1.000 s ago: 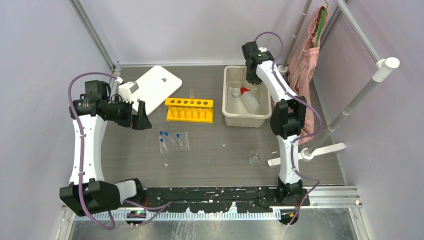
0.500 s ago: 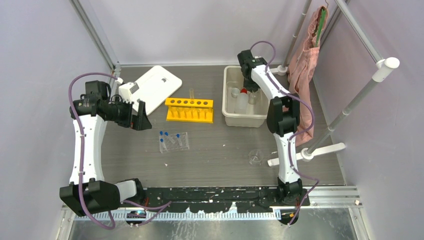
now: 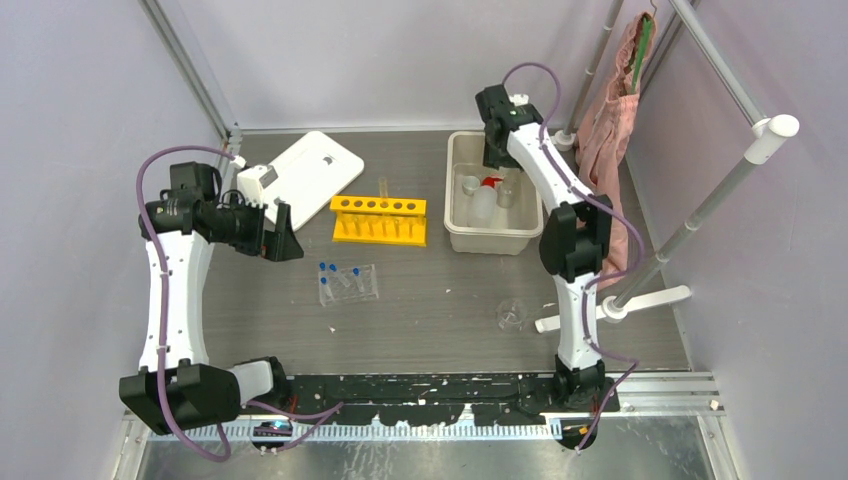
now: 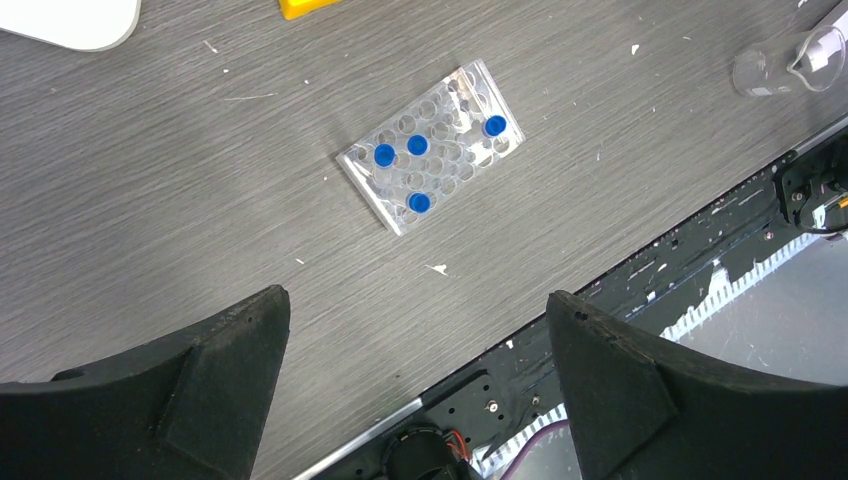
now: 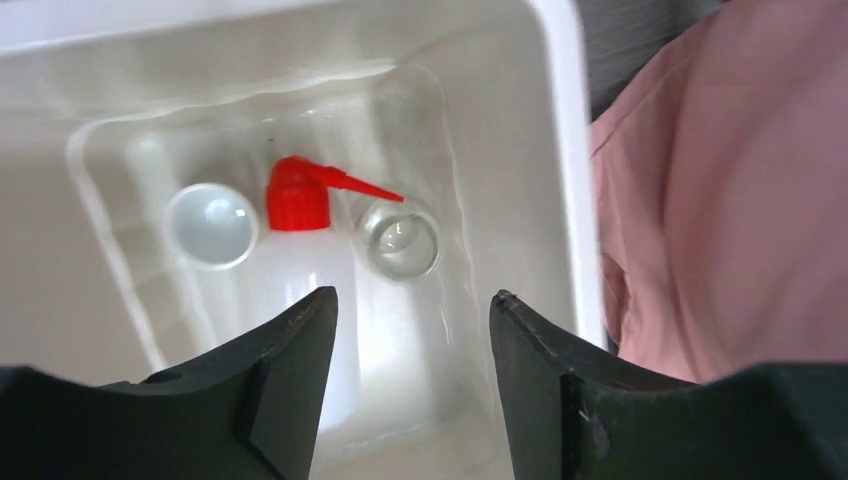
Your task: Organize the chemistry lab equipment
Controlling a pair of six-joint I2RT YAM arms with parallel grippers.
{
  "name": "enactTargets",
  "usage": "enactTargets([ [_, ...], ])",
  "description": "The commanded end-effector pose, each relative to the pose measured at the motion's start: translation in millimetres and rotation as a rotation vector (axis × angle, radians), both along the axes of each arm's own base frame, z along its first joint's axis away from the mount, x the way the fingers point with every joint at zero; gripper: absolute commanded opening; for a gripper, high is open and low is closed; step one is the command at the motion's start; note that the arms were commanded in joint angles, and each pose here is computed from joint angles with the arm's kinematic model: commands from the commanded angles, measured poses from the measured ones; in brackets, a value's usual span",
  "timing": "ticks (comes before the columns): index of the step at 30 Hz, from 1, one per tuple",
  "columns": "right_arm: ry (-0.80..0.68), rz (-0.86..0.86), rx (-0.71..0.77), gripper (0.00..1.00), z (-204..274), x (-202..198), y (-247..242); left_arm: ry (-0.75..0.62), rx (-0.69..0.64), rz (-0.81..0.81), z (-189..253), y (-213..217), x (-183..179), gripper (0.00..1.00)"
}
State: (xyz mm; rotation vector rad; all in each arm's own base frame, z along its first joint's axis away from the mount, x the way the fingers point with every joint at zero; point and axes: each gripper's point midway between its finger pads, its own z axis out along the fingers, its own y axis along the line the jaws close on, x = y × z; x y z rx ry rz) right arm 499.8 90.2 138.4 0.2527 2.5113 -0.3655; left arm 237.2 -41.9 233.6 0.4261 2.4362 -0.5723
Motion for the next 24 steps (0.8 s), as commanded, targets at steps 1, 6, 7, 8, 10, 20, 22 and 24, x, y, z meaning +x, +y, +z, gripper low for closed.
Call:
enactTargets([
  [1,-0.294,0.043,0.028,0.63,143,-31,22,-0.075,0.009,-0.010,14,0,2,1.00],
  [6,-0.275,0.150,0.020,0.64,142,-116,52,-0.089,0.010,-0.010,18,-1,0,1.00],
  [7,-0.265,0.166,0.037,0.64,137,-135,58,-0.091,0.007,-0.013,19,-2,-1,1.00],
  [8,-0.241,0.177,0.054,0.63,125,-154,63,-0.090,0.004,-0.016,18,-2,-1,1.00],
  [10,-0.197,0.205,0.088,0.63,101,-192,73,-0.087,-0.002,-0.017,16,-3,-1,1.00],
  [20,-0.028,0.230,0.118,0.63,-1,-317,84,-0.084,-0.006,-0.014,15,-3,-1,1.00],
  [22,-0.022,0.217,0.112,0.63,-9,-326,81,-0.086,-0.007,-0.014,16,-4,-2,1.00],
  [24,-0.022,0.208,0.112,0.63,-15,-332,78,-0.082,-0.007,-0.014,15,-4,-3,1.00],
])
